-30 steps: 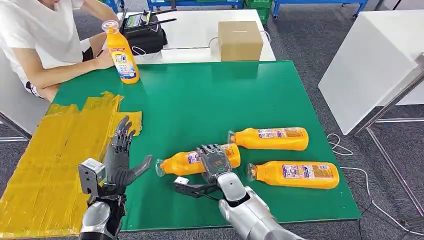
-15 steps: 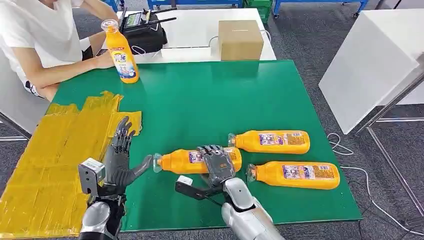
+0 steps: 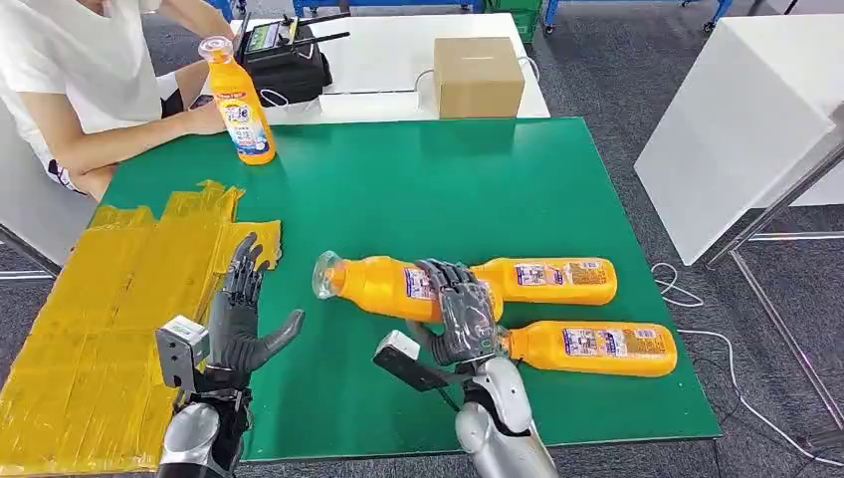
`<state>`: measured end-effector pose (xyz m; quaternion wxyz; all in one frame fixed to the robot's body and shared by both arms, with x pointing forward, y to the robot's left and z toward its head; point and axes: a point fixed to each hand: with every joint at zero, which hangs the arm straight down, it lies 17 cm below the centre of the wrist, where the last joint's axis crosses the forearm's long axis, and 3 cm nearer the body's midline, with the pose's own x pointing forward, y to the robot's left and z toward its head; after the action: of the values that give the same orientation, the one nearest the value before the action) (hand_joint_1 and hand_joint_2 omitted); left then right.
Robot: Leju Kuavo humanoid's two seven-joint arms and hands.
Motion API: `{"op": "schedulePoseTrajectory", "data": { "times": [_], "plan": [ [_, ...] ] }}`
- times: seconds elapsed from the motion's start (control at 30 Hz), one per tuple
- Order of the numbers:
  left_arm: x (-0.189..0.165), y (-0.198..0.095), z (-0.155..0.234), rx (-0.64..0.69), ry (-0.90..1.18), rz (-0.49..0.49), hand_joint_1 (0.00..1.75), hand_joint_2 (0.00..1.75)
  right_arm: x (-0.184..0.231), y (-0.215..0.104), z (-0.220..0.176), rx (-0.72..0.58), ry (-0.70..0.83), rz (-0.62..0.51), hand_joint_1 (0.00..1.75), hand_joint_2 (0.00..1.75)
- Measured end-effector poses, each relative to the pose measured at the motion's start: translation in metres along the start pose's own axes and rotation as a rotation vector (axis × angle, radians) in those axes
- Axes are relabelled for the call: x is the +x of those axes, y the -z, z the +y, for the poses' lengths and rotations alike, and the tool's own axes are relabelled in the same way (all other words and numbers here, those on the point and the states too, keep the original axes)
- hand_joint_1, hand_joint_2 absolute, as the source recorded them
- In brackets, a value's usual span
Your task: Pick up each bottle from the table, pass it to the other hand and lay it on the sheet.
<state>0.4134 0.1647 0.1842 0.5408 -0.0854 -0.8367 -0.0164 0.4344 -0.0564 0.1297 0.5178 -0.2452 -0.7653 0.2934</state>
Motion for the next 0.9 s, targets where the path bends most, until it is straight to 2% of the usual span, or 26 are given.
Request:
{"op": "schedulePoseTrajectory", "data": {
  "times": [0.27,0.33,0.47,0.53,0.73,0.9],
  "plan": [
    [0.003,0.0,-0.004,-0.016,-0.043,-0.007,0.0,1.75,0.012,-0.001,-0.035,-0.119,0.13,-0.049,1.75,1.75],
    [0.002,0.002,-0.02,-0.081,-0.032,-0.002,0.0,1.75,0.015,0.001,-0.044,-0.135,0.252,-0.063,1.75,1.75],
    [-0.001,0.017,-0.064,-0.226,-0.002,0.013,0.0,1.75,0.021,0.01,-0.053,-0.106,0.602,-0.097,1.75,1.75],
    [-0.002,0.025,-0.09,-0.301,-0.008,0.013,0.0,1.75,0.019,0.019,-0.064,-0.114,0.706,-0.11,1.75,1.75],
    [-0.004,0.029,-0.117,-0.382,-0.015,0.019,0.0,1.75,0.008,0.027,-0.076,-0.15,0.73,-0.104,1.75,1.75],
    [-0.006,0.035,-0.142,-0.469,-0.038,0.03,0.0,1.75,0.013,0.04,-0.069,-0.106,0.741,-0.124,1.75,1.75]
  ]
}}
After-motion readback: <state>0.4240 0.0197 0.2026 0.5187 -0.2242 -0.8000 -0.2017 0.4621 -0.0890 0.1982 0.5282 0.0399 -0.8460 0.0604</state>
